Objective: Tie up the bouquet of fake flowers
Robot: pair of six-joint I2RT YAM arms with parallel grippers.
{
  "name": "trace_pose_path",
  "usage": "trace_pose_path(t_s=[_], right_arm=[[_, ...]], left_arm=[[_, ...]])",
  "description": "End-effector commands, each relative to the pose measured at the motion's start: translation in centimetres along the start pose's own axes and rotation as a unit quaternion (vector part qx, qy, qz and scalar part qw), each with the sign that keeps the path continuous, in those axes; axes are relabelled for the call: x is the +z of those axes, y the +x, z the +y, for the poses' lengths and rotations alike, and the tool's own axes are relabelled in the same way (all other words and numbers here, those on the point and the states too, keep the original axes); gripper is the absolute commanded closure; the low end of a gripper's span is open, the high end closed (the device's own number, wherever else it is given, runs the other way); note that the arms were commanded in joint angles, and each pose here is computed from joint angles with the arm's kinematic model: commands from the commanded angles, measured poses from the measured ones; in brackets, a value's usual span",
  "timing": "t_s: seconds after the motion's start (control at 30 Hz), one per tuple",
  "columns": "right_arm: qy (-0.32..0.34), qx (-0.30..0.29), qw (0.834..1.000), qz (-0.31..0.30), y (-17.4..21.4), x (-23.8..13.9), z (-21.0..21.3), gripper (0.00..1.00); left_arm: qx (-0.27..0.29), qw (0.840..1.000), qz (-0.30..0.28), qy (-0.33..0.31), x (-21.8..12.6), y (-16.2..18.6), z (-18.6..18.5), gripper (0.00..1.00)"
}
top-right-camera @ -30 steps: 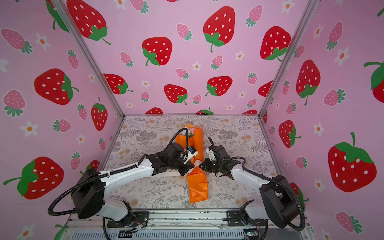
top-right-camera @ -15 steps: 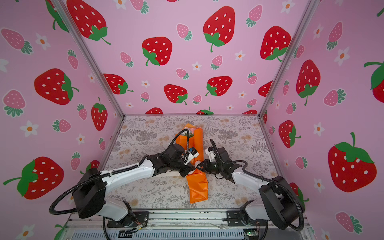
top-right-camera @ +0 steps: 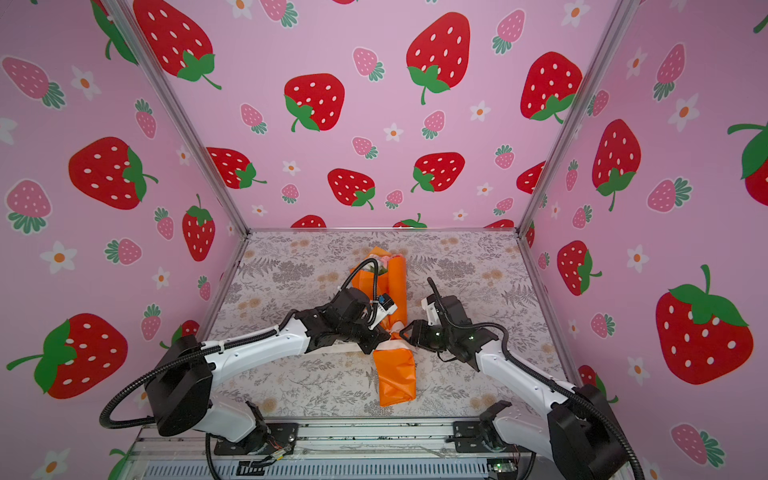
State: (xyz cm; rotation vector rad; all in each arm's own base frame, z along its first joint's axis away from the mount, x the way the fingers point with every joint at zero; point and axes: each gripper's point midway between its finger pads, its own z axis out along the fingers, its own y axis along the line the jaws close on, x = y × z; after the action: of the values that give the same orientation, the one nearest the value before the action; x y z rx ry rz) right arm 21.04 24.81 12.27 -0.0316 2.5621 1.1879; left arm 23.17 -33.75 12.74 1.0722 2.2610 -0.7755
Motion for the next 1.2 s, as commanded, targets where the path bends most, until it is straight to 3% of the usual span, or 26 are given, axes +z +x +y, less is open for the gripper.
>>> trace_pose_path(t_s=[0.0, 0.13, 0.23, 0.7, 0.83, 0.93, 1.07, 1.17], right_arm=[[-0.042, 0.054, 0.997, -0.020, -1.2, -0.5, 2.1, 0.49], [-0.099, 0.121, 0.987, -0.035, -1.4, -0.8, 3.5, 0.49], [-0.098, 0.148, 0.983, -0.044, -1.6, -0.4, 3.1, 0.44], [-0.083, 0.183, 0.979, -0.033, -1.4, 2.4, 1.9, 0.46], [-0.092, 0.174, 0.980, -0.012, -1.1, 3.1, 2.2, 0.58], [-0.095, 0.164, 0.982, -0.015, -1.1, 3.1, 2.2, 0.83], [-0.091, 0.146, 0.985, -0.024, -1.3, 2.8, 2.3, 0.98], [-0.092, 0.142, 0.985, -0.030, -1.3, 2.4, 2.3, 1.00]], left_arm=[[0.004, 1.000, -0.001, -0.002, 0.0, 0.4, -0.1, 0.97], [0.008, 1.000, -0.006, -0.008, -0.1, 0.3, 0.0, 0.97], [0.015, 1.000, -0.009, -0.008, 0.0, 0.5, -0.2, 0.97], [0.028, 0.999, -0.022, -0.006, -0.6, 0.0, -0.6, 0.97], [0.033, 0.999, -0.021, -0.004, -0.5, 0.2, -0.8, 0.96], [0.040, 0.999, -0.016, -0.002, -0.6, 0.4, -0.8, 0.95], [0.054, 0.998, -0.008, -0.003, -0.8, 0.6, -0.9, 0.79], [0.076, 0.997, -0.004, 0.001, -1.0, 0.8, -1.1, 0.68]])
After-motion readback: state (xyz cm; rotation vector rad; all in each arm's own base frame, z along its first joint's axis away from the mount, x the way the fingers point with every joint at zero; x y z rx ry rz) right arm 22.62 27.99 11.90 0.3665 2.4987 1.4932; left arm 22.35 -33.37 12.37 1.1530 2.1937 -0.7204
